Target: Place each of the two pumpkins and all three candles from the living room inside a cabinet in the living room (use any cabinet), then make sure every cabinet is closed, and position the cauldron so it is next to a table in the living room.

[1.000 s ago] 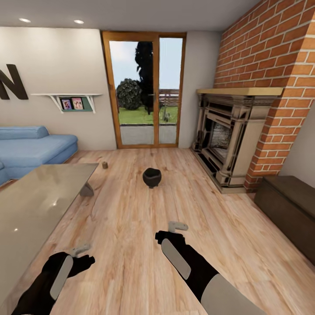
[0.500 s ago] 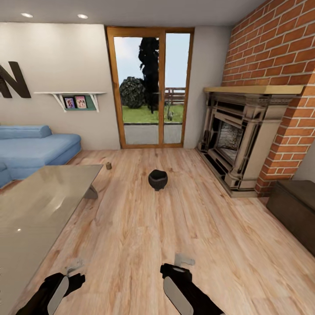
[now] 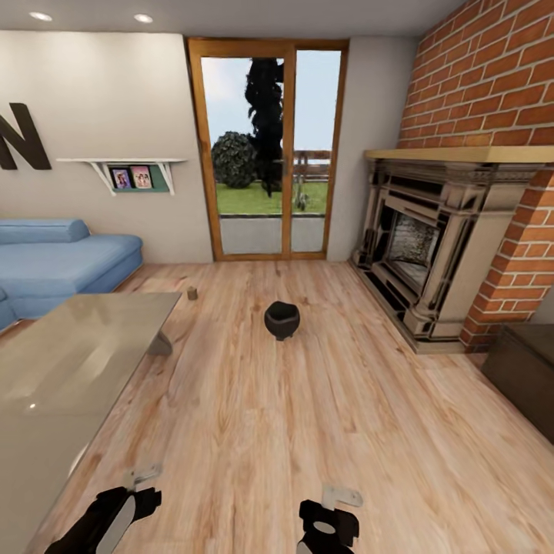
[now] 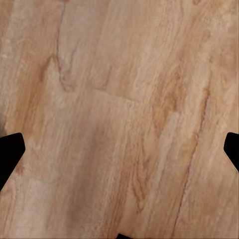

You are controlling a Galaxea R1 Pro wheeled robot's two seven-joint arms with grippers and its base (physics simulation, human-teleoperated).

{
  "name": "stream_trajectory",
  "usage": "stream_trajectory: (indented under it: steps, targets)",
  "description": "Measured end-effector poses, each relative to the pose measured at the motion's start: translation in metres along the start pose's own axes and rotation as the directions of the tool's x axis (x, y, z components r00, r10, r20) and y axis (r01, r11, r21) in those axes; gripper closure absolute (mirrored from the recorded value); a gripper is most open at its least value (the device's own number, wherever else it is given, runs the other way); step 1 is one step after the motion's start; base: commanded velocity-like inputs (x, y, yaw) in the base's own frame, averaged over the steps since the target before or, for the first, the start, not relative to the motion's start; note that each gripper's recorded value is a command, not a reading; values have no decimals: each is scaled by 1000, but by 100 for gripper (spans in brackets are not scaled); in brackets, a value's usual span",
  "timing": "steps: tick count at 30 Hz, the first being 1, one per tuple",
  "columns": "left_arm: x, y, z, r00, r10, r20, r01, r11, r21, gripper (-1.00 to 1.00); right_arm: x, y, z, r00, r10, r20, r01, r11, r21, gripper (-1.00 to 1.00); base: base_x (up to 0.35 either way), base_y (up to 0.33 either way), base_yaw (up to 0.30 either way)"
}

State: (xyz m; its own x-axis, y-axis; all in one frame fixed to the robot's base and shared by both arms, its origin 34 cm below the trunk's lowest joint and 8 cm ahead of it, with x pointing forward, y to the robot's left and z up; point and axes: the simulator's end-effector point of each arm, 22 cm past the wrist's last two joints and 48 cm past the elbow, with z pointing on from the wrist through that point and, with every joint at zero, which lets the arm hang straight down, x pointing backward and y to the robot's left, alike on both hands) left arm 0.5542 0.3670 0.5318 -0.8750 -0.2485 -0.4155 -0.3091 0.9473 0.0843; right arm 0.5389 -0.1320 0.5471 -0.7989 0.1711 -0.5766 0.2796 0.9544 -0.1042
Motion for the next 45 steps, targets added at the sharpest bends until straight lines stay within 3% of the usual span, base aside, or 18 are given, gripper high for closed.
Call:
stream_trajectory:
  steps: [45]
  targets:
    - [0, 0, 0, 1000, 4, 2, -4, 1000, 0, -100, 14, -16, 7, 1000, -1, -7, 1, 999, 39, -100, 319, -42, 0]
